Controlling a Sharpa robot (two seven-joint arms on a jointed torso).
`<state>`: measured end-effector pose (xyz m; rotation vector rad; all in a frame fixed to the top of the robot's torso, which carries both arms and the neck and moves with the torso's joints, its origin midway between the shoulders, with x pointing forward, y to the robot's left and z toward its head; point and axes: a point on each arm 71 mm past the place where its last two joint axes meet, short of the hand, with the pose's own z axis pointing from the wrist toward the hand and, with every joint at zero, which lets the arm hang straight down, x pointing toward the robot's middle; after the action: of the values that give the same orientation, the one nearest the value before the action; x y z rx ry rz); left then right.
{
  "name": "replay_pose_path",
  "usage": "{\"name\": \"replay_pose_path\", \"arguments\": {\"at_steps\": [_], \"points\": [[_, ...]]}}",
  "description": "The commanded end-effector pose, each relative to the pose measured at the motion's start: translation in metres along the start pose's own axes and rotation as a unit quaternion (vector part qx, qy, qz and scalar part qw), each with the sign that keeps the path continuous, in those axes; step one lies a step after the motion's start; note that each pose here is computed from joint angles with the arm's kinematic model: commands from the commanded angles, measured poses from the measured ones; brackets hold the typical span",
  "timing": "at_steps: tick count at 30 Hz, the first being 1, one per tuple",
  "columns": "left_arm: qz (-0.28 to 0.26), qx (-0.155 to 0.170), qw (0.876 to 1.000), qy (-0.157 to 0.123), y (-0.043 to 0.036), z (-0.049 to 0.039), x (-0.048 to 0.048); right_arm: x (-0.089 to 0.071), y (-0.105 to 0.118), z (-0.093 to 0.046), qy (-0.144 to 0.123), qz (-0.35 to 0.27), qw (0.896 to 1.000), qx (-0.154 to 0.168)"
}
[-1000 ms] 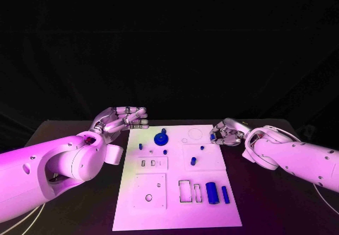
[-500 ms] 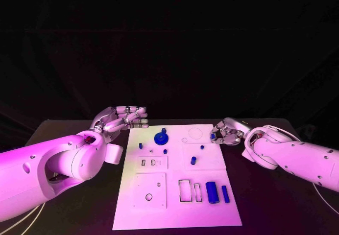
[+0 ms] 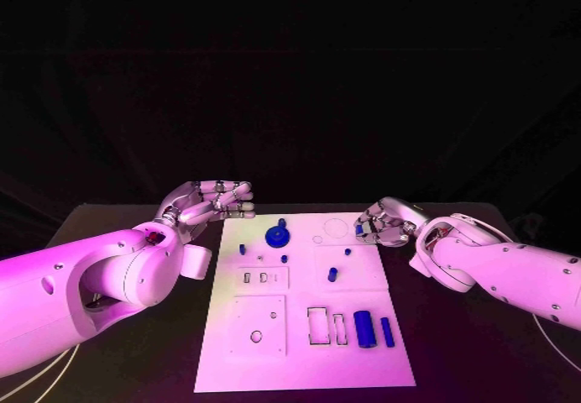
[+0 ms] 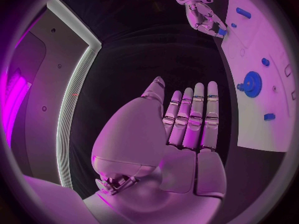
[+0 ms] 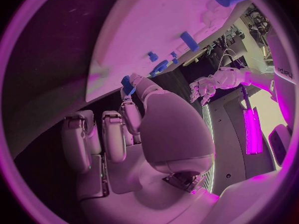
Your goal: Assemble the parts on the task board
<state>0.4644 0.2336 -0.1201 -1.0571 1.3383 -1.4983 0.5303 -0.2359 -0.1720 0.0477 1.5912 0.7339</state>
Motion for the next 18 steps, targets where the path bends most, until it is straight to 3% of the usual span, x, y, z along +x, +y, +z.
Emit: {"name": "replay_pose_path", "arguments": {"at_steps": [1, 5, 11, 18], "points": [[-0.002, 0.004, 1.0, 0.007, -0.0009, 0.0004, 0.0009, -0.002, 0.018, 0.002, -0.014, 0.014, 1.0, 0.005], [-0.001, 0.004, 1.0, 0.006, -0.0005, 0.0011, 0.0001, 0.008, 0.056, 0.008, -0.002, 0.013, 1.0, -0.021], [0.001, 0.003, 1.0, 0.003, 0.0006, 0.0024, -0.0014, 0.039, 0.103, 0.016, 0.027, -0.002, 0.998, -0.057], [0.0, 0.002, 1.0, 0.003, 0.0021, 0.004, -0.0004, 0.076, 0.134, 0.021, 0.059, -0.021, 0.995, -0.081]]}}
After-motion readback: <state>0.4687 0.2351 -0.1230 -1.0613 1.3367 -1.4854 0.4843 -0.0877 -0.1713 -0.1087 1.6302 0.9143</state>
